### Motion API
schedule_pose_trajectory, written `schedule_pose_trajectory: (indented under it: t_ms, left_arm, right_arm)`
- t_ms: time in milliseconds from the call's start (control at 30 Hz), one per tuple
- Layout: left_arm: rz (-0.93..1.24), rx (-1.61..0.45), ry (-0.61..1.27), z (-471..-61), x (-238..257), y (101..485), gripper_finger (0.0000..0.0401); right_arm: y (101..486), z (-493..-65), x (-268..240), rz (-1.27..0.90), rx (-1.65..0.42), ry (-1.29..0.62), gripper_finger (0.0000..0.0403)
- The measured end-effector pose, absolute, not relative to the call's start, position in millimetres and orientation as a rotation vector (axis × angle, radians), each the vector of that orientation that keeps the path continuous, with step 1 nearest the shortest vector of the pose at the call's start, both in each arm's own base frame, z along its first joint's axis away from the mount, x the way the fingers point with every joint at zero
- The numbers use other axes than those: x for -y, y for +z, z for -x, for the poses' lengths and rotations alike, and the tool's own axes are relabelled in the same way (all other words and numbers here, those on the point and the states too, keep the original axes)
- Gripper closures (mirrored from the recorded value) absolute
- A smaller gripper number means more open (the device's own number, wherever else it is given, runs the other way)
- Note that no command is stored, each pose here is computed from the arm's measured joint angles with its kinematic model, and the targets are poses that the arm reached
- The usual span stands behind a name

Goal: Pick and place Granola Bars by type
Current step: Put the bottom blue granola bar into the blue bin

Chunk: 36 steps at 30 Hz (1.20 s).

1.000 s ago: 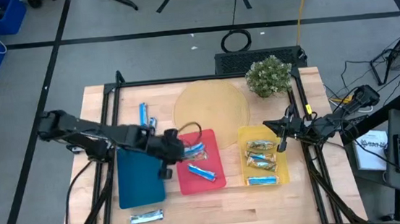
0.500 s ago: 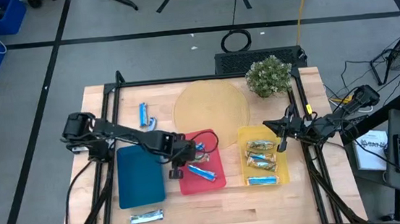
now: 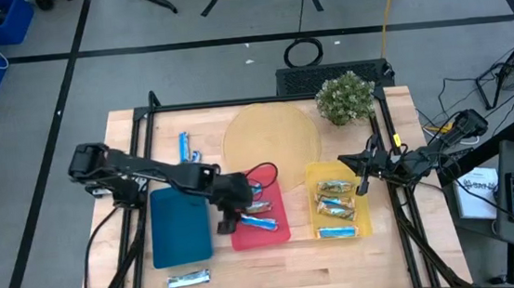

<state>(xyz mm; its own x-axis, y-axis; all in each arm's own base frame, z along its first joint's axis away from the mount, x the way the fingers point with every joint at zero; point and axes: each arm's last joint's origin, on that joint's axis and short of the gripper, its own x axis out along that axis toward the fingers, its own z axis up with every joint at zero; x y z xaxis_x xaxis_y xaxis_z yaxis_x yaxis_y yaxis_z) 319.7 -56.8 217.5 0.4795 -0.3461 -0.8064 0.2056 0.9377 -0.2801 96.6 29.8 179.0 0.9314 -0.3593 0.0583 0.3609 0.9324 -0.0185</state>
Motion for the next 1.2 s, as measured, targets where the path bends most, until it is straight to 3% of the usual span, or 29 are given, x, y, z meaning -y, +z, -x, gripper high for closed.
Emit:
schedule_pose_trajectory:
  t_ms: [133,200,300,467,833,1067,1200]
  left_arm:
    - [0.125,-0.652,-0.615,-314.6,88.1,267.9,0.0246]
    - [0.043,-0.549,-0.618,-301.4,101.9,286.2,0.0245]
    - [-0.049,-0.523,-0.453,-276.4,109.4,295.1,0.0245]
    - [-0.07,-0.407,-0.184,-232.7,104.8,281.0,0.0245]
    - [0.223,0.046,-0.069,-148.0,66.9,194.5,0.0245]
    - [0.14,0.109,-0.141,-138.9,64.1,206.4,0.0245]
    - [0.085,0.061,-0.129,-132.7,60.5,213.0,0.0245]
  right_arm:
    - [178.7,-96.6,-29.8,0.031,0.051,-0.368,0.0403]
    - [178.7,-96.6,-29.8,0.031,0.051,-0.368,0.0403]
    - [178.7,-96.6,-29.8,0.032,0.052,-0.368,0.0403]
    - [178.8,-96.5,-29.7,0.041,0.05,-0.37,0.0403]
    - [181.5,-95.1,-28.0,0.074,0.06,-0.416,0.0403]
    - [170.6,-97.9,-38.4,0.112,-0.006,-0.052,0.0403]
    - [165.6,-97.5,-41.3,0.094,-0.049,0.057,0.0403]
